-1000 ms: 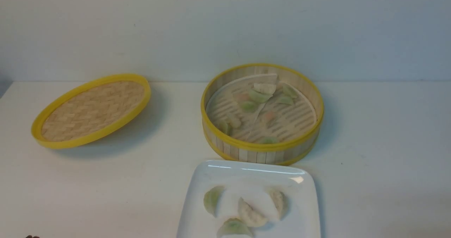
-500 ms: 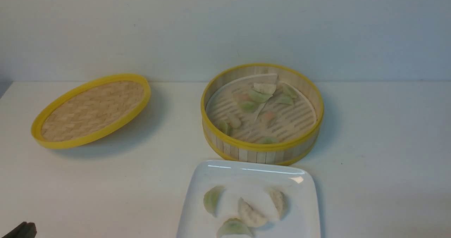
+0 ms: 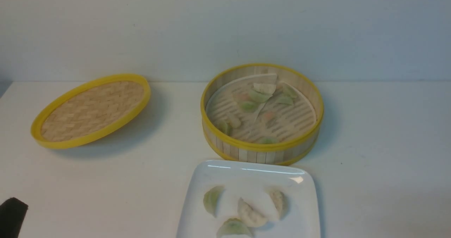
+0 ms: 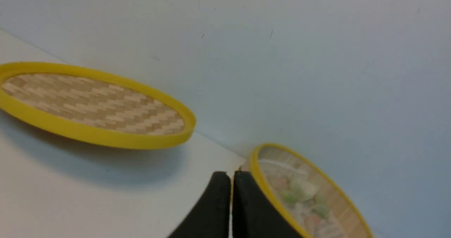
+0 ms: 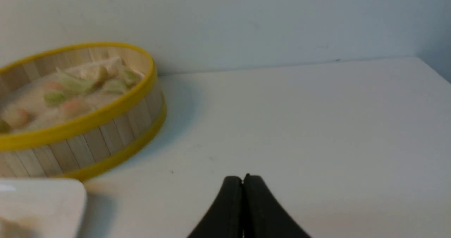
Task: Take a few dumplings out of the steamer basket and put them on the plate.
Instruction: Use the left arm to grab a dumpling from the steamer, then use the left arm to put the dumpling into the plate, then use the right arm to grab a dumpling from inside the steamer
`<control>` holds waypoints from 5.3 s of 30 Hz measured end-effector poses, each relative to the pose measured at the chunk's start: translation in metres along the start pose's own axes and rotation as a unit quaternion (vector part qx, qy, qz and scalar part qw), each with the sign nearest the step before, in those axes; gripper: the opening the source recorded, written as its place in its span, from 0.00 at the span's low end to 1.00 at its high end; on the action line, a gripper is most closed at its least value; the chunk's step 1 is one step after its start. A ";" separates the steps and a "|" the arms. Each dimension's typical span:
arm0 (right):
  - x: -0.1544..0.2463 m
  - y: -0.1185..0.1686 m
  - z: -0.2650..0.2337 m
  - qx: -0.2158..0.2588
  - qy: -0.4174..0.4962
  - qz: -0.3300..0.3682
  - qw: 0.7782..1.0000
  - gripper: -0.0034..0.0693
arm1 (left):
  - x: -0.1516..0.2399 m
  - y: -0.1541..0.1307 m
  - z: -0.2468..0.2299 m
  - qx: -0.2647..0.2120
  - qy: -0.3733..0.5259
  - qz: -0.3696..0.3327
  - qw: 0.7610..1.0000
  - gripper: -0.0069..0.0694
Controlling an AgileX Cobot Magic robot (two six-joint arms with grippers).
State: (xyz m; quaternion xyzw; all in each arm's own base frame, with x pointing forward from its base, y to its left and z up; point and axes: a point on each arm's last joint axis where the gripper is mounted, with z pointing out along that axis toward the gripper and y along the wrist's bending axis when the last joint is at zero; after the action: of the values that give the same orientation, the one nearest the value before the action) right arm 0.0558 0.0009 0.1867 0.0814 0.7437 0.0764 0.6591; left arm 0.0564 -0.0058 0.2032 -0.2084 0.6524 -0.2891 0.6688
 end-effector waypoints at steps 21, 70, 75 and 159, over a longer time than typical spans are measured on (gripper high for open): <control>-0.055 0.013 -0.014 -0.070 -0.124 0.275 0.951 0.03 | -0.097 -0.129 0.070 0.085 0.226 0.138 0.961 0.08; -0.157 0.060 0.003 -0.095 0.261 -0.040 0.960 0.03 | 0.171 -0.112 0.411 0.046 0.572 0.423 0.701 0.77; -0.157 0.060 0.003 -0.095 0.261 -0.040 0.960 0.03 | 0.177 -0.107 0.411 0.044 0.578 0.421 0.697 0.71; -0.168 0.074 0.079 -0.166 0.346 -0.049 0.922 0.03 | 0.037 -0.248 0.288 0.061 0.594 0.395 0.698 0.08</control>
State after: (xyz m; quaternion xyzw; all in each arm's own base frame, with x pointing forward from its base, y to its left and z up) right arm 0.1551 0.0367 0.3564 -0.0971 0.9052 0.1893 0.3678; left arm 0.3136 -0.2434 0.3555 0.3245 0.9175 -0.1016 0.2064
